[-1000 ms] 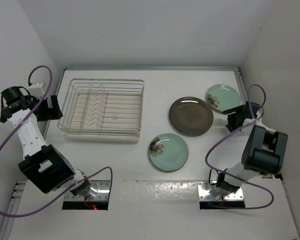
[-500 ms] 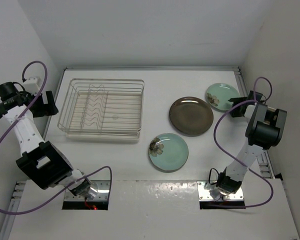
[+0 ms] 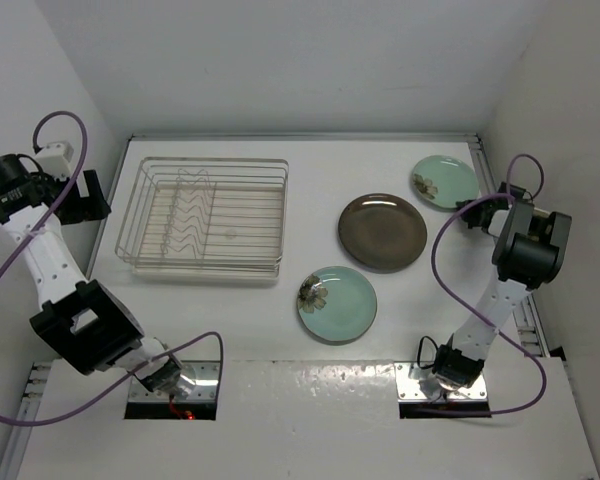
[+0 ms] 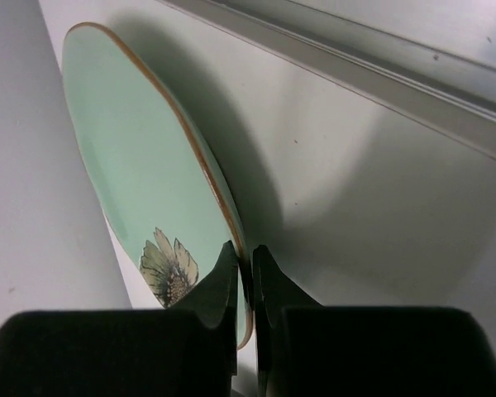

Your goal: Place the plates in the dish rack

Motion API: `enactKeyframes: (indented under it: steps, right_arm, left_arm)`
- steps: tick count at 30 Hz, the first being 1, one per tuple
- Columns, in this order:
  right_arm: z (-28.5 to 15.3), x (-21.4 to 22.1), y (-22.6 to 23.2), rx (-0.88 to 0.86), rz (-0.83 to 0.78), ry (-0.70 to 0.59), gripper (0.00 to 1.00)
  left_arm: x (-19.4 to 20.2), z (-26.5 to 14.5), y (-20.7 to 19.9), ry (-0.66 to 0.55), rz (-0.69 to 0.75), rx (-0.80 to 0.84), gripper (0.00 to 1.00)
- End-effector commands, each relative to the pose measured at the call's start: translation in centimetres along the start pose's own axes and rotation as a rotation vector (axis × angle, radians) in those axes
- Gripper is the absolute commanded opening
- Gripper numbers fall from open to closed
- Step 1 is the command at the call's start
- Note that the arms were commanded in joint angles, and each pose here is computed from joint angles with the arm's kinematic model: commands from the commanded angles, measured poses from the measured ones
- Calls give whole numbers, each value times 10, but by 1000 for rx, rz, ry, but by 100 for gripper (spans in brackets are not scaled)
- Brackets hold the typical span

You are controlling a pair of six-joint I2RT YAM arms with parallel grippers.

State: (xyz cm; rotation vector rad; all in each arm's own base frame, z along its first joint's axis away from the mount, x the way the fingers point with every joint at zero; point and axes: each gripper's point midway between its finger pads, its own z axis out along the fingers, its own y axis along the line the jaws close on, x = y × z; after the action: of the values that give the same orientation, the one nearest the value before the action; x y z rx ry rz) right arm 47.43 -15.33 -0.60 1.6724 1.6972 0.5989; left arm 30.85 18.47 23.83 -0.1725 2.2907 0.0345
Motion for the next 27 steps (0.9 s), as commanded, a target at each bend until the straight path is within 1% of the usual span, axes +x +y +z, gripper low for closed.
enactKeyframes:
  steps: [1,2,3,4,6,7,9,10,13,14,15,16,17,18,19,21,22,23,24,25,26,27]
  right_arm:
    - [-6,8,11,-72,-102,44,0]
    - [-9,10,18,-89,-168,45,0]
    - [-21,6,52,-143,-258,26,0]
    - [-24,6,60,-155,-333,18,0]
    - [-43,15,102,-213,-466,-9,0]
    - [-47,13,110,-218,-530,-35,0]
    - [-62,26,137,-248,-640,-70,0]
    - [-73,19,150,-253,-653,-133,0]
    - [-100,20,184,-335,-685,-206,0]
    - [-108,24,202,-373,-704,-222,0]
    - [-111,23,204,-371,-746,-229,0]
    - [-122,20,225,-395,-768,-263,0]
    - [-128,34,237,-420,-836,-265,0]
    - [-129,37,239,-413,-863,-267,0]
    - [-136,45,246,-423,-936,-276,0]
    - [-144,52,253,-448,-982,-278,0]
    - [-154,56,259,-476,-1051,-300,0]
    - [-170,74,271,-546,-1092,-288,0]
    - [-189,79,281,-598,-1124,-308,0]
    - [-194,86,283,-623,-1224,-328,0]
    - [-222,103,296,-717,-1270,-325,0]
    - [-230,116,298,-748,-1334,-320,0]
  left_arm:
    - [-23,-1,3,-63,-5,12,95]
    - [-25,1,0,-62,3,21,95]
    - [-31,1,-5,-74,15,36,95]
    - [-29,4,-4,-67,11,39,95]
    - [-32,6,-7,-68,20,49,95]
    - [-38,6,-13,-80,33,67,94]
    - [-41,8,-18,-85,51,86,94]
    - [-43,9,-24,-90,58,108,94]
    - [-51,14,-35,-97,90,143,94]
    - [-55,16,-42,-100,105,158,92]
    - [-56,17,-49,-103,123,178,90]
    - [-58,19,-61,-101,143,203,87]
    - [-59,21,-67,-102,162,216,86]
    - [-60,21,-77,-106,174,244,86]
    - [-62,23,-96,-110,215,292,86]
    - [-64,25,-118,-118,287,348,86]
    - [-71,24,-131,-137,325,379,86]
    - [-77,21,-158,-154,389,430,87]
    - [-83,17,-175,-181,450,466,89]
    - [-96,11,-190,-217,502,488,90]
    - [-100,3,-225,-245,573,552,92]
    - [-104,1,-243,-261,613,585,94]
